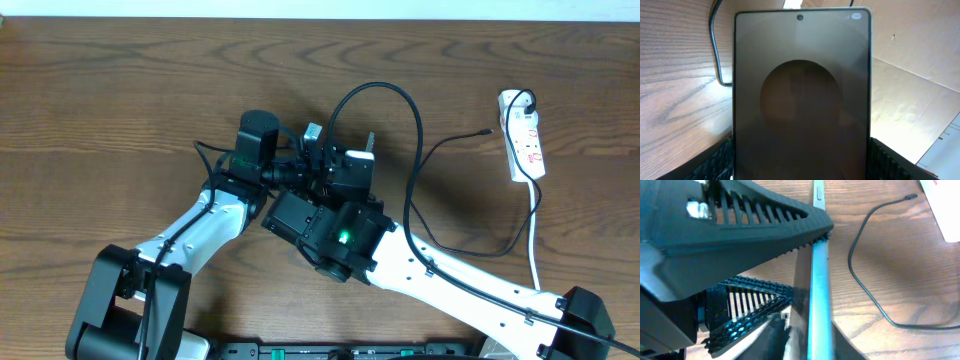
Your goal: Plug charger to phone and switch on socket
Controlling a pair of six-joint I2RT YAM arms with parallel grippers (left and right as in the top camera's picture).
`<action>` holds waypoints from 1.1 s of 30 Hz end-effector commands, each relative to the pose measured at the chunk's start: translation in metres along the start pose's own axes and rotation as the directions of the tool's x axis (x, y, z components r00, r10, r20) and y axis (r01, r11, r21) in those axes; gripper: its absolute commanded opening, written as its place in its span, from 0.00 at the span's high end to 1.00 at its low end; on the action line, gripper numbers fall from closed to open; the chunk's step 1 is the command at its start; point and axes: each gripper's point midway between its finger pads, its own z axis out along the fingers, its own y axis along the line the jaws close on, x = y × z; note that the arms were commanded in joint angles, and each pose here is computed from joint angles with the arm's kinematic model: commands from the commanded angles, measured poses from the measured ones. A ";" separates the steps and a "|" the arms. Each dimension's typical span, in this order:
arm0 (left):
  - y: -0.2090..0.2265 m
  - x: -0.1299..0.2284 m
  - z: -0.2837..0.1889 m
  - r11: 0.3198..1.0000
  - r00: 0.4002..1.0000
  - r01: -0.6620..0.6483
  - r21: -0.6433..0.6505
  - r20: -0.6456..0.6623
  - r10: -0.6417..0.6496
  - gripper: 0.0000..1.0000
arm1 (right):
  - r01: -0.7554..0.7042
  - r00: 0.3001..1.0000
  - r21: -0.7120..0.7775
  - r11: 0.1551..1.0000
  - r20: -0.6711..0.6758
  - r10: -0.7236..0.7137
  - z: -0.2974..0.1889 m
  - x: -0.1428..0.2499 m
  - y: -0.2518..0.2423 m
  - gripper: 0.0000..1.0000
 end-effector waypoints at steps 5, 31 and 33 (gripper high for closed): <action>-0.011 0.006 -0.003 0.999 0.999 -0.035 0.022 -0.016 0.036 0.42 | 0.004 1.000 0.003 1.000 0.024 -0.004 -0.001 -0.001 0.001 0.99; -0.011 -0.054 -0.048 0.976 0.949 -0.218 -0.003 0.233 0.213 0.00 | -0.060 0.996 -0.056 0.997 0.059 0.063 -0.042 -0.027 -0.034 0.99; -0.016 -0.064 -0.069 0.961 0.928 -0.277 0.012 0.262 0.264 0.00 | -0.111 0.992 -0.122 0.986 0.051 0.118 -0.060 -0.035 -0.046 0.99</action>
